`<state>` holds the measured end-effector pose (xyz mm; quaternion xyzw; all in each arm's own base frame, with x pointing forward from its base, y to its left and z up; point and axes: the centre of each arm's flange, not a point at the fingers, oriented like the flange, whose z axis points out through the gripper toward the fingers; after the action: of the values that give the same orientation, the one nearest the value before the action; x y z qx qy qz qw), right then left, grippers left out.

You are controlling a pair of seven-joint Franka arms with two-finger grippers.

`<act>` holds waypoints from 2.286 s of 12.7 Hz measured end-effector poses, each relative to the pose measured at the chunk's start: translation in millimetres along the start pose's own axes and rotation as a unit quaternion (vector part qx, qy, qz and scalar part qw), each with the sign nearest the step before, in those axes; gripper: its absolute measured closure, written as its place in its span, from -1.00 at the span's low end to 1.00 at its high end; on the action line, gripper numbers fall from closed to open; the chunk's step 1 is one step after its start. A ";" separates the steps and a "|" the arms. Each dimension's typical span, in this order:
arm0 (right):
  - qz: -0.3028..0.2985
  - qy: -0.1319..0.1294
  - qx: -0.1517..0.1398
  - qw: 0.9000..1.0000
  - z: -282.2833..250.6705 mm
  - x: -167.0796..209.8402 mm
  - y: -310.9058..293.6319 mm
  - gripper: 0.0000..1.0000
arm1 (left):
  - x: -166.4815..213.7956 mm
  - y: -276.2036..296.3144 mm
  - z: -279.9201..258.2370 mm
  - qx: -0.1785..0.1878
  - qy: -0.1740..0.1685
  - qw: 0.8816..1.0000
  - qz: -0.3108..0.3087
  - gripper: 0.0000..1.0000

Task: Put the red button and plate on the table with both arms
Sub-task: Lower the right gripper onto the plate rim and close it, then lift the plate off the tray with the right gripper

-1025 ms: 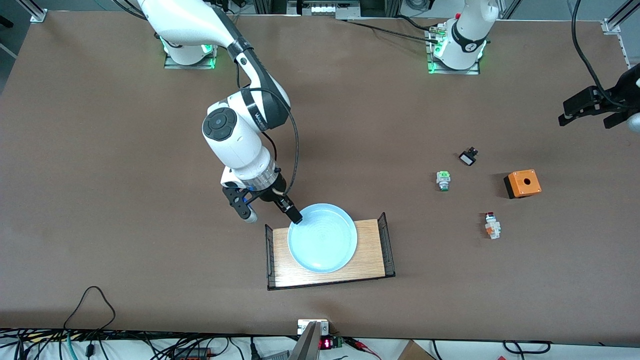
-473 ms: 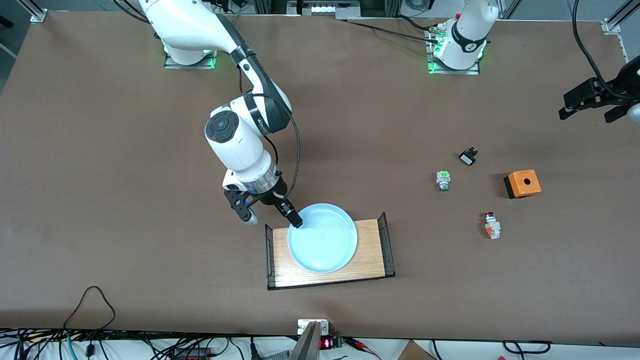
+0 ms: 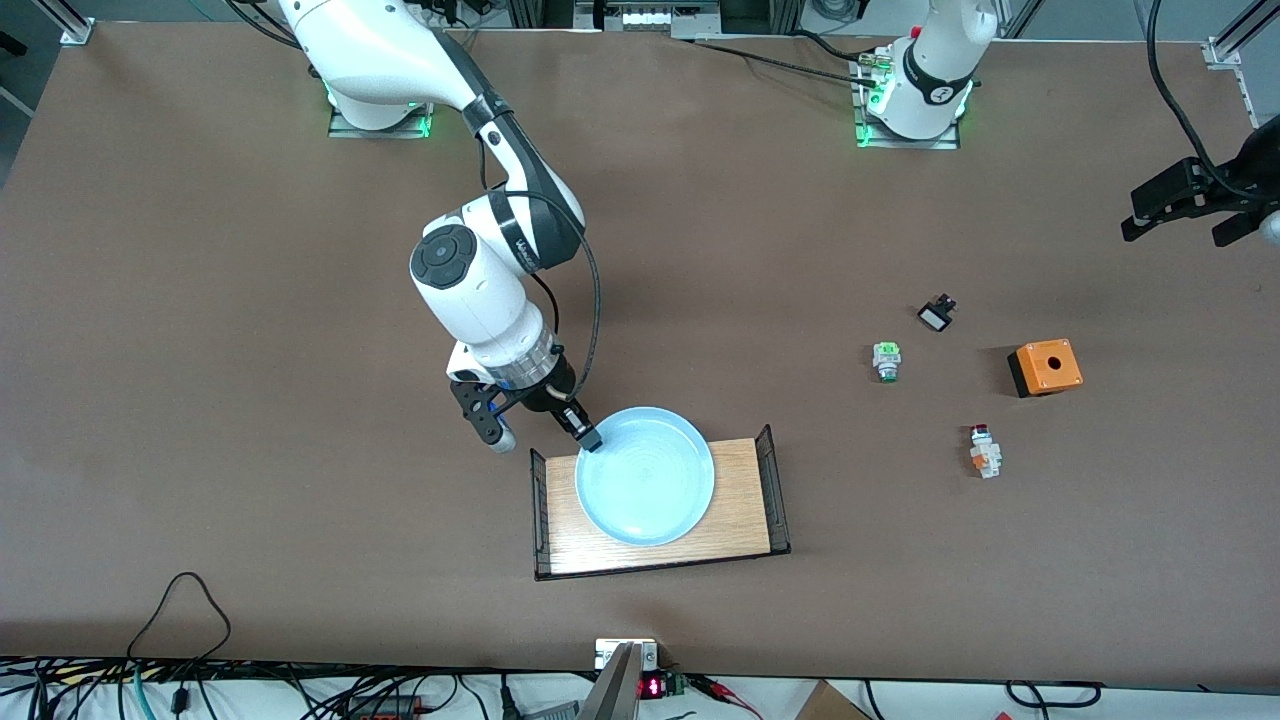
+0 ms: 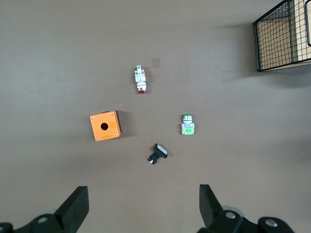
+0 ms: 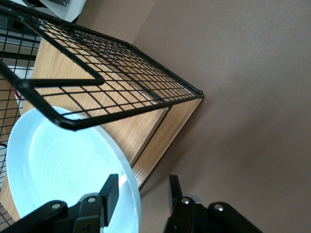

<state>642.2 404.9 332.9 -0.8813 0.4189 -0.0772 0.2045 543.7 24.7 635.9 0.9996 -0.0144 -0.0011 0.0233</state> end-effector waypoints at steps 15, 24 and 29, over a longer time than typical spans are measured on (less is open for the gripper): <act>-0.008 -0.019 0.000 1.000 -23.5 -17.1 -25.0 0.95 | 0.7 3.4 -0.2 0.000 0.002 1.000 0.003 -1.00; -0.027 -0.059 -0.089 0.994 -112.7 3.7 -46.4 0.95 | 0.8 3.8 -0.3 0.000 0.002 1.000 0.003 -1.00; -0.116 -0.102 -0.150 0.977 -187.6 101.6 -2.1 0.95 | 0.9 4.4 -0.3 0.000 0.003 1.000 0.004 -1.00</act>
<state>650.7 272.4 500.0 -0.9477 0.2980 0.0536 0.1010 544.5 20.3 636.5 0.9996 -0.0183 0.0017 0.0230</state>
